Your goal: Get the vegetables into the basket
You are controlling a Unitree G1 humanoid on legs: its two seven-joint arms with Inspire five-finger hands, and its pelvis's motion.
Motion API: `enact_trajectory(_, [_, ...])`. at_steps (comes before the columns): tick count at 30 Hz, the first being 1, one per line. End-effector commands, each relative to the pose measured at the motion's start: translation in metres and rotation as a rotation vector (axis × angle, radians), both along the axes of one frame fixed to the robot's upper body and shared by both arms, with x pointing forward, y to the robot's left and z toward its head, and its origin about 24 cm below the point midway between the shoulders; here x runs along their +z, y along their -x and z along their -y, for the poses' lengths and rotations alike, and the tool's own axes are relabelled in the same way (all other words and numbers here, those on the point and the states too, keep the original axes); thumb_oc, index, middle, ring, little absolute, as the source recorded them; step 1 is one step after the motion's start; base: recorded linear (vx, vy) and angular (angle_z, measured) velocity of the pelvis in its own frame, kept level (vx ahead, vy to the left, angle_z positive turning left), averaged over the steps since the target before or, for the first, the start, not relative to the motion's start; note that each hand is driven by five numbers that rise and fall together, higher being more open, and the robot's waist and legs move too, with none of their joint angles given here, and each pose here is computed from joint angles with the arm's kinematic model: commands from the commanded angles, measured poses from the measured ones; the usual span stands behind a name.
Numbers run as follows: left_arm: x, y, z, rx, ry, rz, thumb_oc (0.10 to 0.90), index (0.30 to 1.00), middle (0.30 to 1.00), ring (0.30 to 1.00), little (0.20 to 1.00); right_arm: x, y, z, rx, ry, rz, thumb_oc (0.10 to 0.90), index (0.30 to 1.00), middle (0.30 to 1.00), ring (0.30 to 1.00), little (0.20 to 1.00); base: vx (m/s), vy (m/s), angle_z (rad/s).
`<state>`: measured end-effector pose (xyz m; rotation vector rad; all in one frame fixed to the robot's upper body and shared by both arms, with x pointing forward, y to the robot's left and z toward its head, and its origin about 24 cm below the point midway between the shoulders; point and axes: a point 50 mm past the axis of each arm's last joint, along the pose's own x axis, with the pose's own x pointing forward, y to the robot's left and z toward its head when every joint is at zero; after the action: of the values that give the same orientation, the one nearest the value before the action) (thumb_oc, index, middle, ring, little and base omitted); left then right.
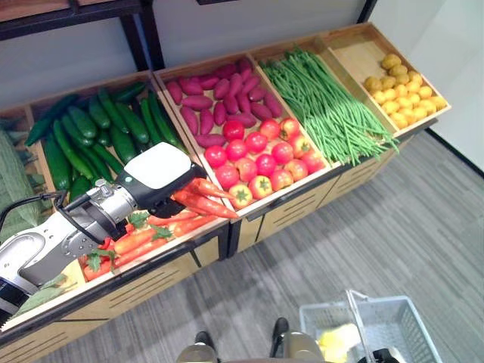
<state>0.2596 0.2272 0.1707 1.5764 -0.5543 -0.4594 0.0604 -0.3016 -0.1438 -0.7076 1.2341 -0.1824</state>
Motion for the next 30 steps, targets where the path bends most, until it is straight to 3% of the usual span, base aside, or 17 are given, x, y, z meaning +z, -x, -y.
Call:
enact_trajectory(1, [0.048, 0.002, 0.012, -0.081, 0.096, 0.220, 0.400, 0.300, 0.300, 0.300, 0.300, 0.010, 0.006, 0.021, 0.020, 0.090, -0.003, 0.400, 0.300, 0.300, 0.300, 0.300, 0.04, -0.148, -0.39])
enact_trajectory(19, [0.043, -0.005, 0.036, -0.159, 0.203, 0.193, 0.400, 0.300, 0.300, 0.300, 0.300, 0.023, 0.007, 0.044, -0.008, 0.166, 0.042, 0.400, 0.300, 0.300, 0.300, 0.300, 0.00, -0.163, -0.10])
enact_trajectory(25, [0.038, -0.002, 0.032, -0.140, 0.219, 0.204, 0.400, 0.300, 0.300, 0.300, 0.300, 0.030, -0.016, 0.050, 0.012, 0.183, 0.094, 0.400, 0.300, 0.300, 0.300, 0.300, -0.01, -0.003, -0.39])
enact_trajectory(30, [0.039, 0.001, 0.034, -0.157, 0.228, 0.188, 0.400, 0.300, 0.300, 0.300, 0.300, 0.029, -0.014, 0.049, 0.016, 0.177, 0.081, 0.400, 0.300, 0.300, 0.300, 0.300, 0.04, 0.115, -0.45])
